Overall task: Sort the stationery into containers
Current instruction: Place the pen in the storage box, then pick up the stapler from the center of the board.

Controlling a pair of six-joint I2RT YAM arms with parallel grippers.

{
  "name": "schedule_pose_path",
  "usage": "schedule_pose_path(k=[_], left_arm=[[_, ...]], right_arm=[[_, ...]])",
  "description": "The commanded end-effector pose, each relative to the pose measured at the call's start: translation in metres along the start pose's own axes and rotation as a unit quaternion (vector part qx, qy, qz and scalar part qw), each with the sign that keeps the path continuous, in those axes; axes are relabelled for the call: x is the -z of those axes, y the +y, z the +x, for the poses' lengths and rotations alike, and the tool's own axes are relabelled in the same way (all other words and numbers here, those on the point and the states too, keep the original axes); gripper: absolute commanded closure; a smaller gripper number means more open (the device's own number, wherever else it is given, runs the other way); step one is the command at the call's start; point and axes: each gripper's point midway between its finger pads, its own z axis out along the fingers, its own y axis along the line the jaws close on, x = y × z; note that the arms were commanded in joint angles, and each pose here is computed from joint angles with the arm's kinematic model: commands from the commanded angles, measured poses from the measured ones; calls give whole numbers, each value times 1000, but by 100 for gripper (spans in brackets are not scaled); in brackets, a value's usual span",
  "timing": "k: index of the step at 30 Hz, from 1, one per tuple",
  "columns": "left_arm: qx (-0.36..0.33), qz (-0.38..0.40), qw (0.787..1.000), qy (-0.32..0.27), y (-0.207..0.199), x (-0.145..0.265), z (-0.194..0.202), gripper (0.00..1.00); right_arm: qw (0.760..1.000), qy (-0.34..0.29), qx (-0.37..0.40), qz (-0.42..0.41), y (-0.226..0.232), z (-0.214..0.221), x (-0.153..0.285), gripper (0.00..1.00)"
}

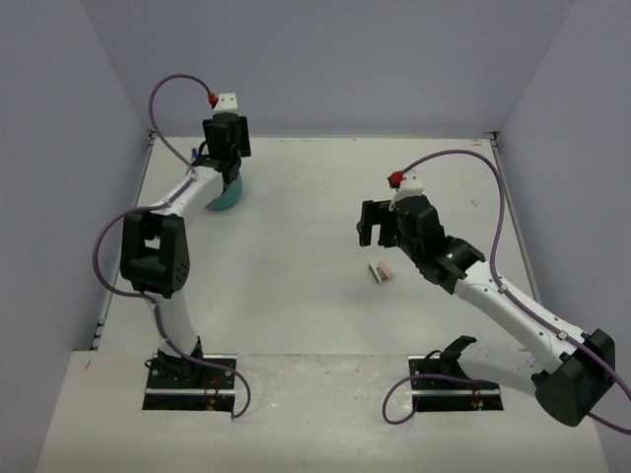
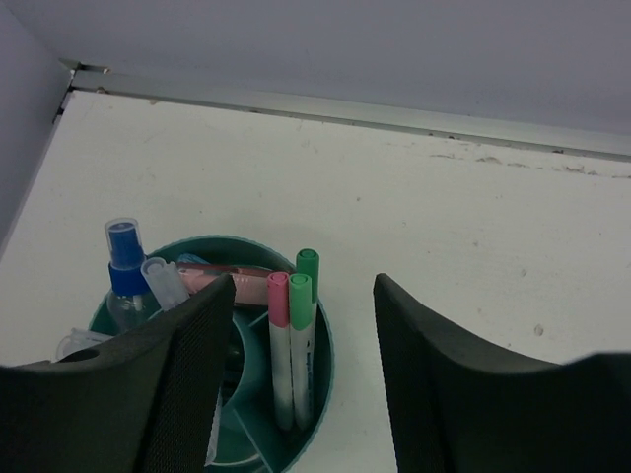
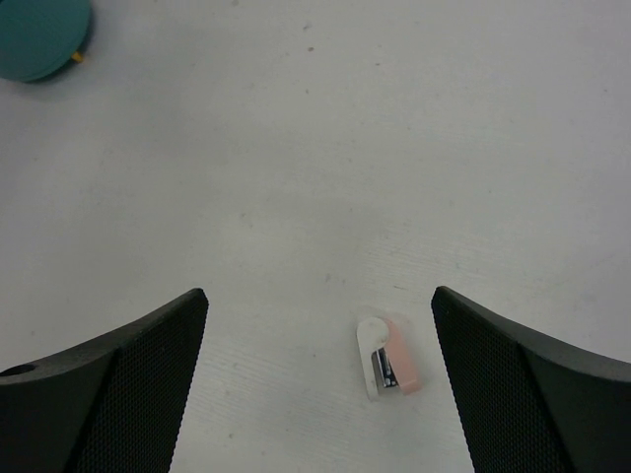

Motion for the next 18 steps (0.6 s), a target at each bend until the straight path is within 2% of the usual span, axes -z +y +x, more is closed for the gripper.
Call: schedule_pose_path(k=[1,4,7,9,10,18], left_arm=[[80,36,994,-67,-3,53,-73,31],[111,61,990,-68,-2,101,-108,22],[137,137,980,-39,-15,147,-109,0],[148,200,968,-41,-25,181,-113,0],[145,235,961,-24,-34,192,-99,0],[129,364,922,12,-56,260,-64,0]], right_arm=[[996,46,-12,72,-25,10,-1,10],[985,145,18,86,-32,50,-5,17],[963,253,42,79,-30,91,-8,28],[950,299,48,82,-30,109,-10,37],[944,315,48,78,-29,117,-11,41],[923,364,61,110,-40,151,-27,37]])
